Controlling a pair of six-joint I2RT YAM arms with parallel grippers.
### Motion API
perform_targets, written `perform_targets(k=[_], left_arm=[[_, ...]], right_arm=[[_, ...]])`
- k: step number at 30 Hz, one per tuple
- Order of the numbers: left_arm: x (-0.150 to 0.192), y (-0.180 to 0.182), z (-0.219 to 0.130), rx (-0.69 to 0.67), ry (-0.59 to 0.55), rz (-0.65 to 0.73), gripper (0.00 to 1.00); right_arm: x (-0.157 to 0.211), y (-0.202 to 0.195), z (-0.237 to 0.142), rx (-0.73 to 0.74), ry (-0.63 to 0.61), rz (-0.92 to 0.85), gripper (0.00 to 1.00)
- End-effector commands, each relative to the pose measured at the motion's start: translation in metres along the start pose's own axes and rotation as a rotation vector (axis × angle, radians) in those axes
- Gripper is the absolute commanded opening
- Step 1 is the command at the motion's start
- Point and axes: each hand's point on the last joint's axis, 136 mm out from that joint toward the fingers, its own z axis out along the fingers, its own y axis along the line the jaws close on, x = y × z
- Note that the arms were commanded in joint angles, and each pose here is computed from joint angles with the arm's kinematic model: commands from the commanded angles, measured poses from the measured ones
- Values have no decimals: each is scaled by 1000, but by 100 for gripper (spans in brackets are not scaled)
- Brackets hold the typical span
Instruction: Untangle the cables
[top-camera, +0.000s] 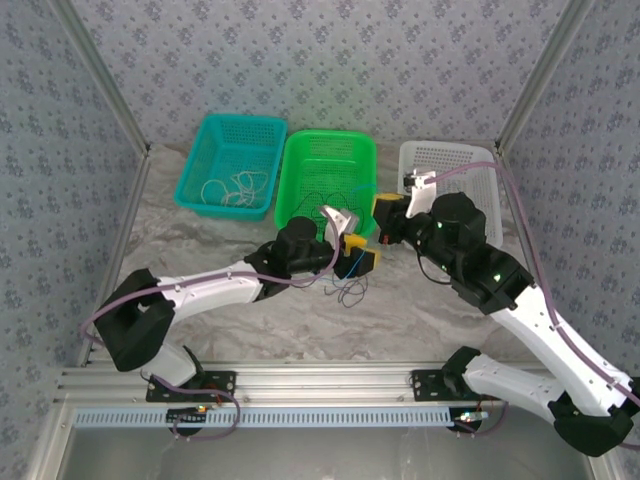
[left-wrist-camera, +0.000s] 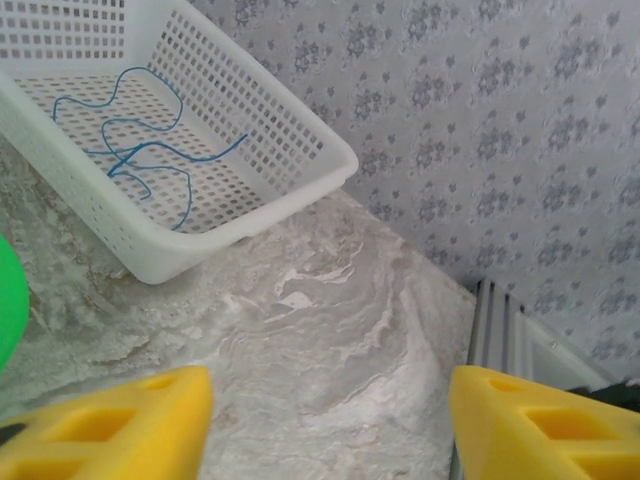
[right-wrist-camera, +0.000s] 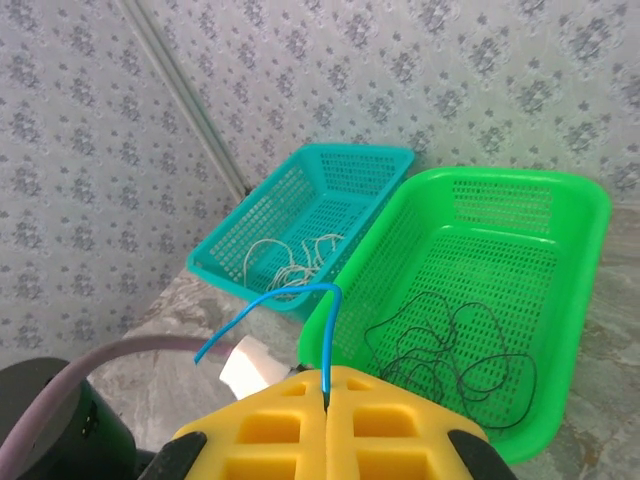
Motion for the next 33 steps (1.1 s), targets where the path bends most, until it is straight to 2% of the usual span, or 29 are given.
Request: perform_targets(k=[1, 6, 9, 10, 11, 15, 20, 24, 27, 30, 31, 33], left_arm=[[-6, -11, 3, 41, 1, 6, 52], [5, -3, 1, 5, 28, -14, 40], [9, 2, -2, -21, 38, -10, 39], [10, 6, -3, -44, 45, -8, 41], [11, 12, -6, -84, 49, -3, 48], [14, 57, -30, -367, 56, -7, 72], [18, 104, -77, -644, 68, -45, 88], [10, 133, -121, -834, 3, -109, 99], [6, 149, -151, -954, -42, -158, 99], [-5, 148, -164, -974, -73, -142, 99], [-12, 142, -162, -943, -87, -120, 99], [-27, 118, -149, -793, -114, -24, 100]], right_arm=[[-40, -1, -20, 18, -125, -6, 0], [-43, -6, -19, 41, -140, -8, 0], [-41, -6, -18, 38, -131, -11, 0], [-41, -6, -18, 36, -125, -13, 0], [-40, -6, -18, 31, -111, -20, 0], [-40, -9, -24, 47, -83, -49, 0], [-35, -20, -30, 85, -46, -61, 0], [-26, -22, -26, 82, -8, -58, 0], [-18, -22, -20, 78, 25, -68, 0], [-14, -26, -16, 100, 47, -72, 0], [-12, -28, -14, 108, 55, -72, 0], [-9, -31, -10, 123, 68, -69, 0]])
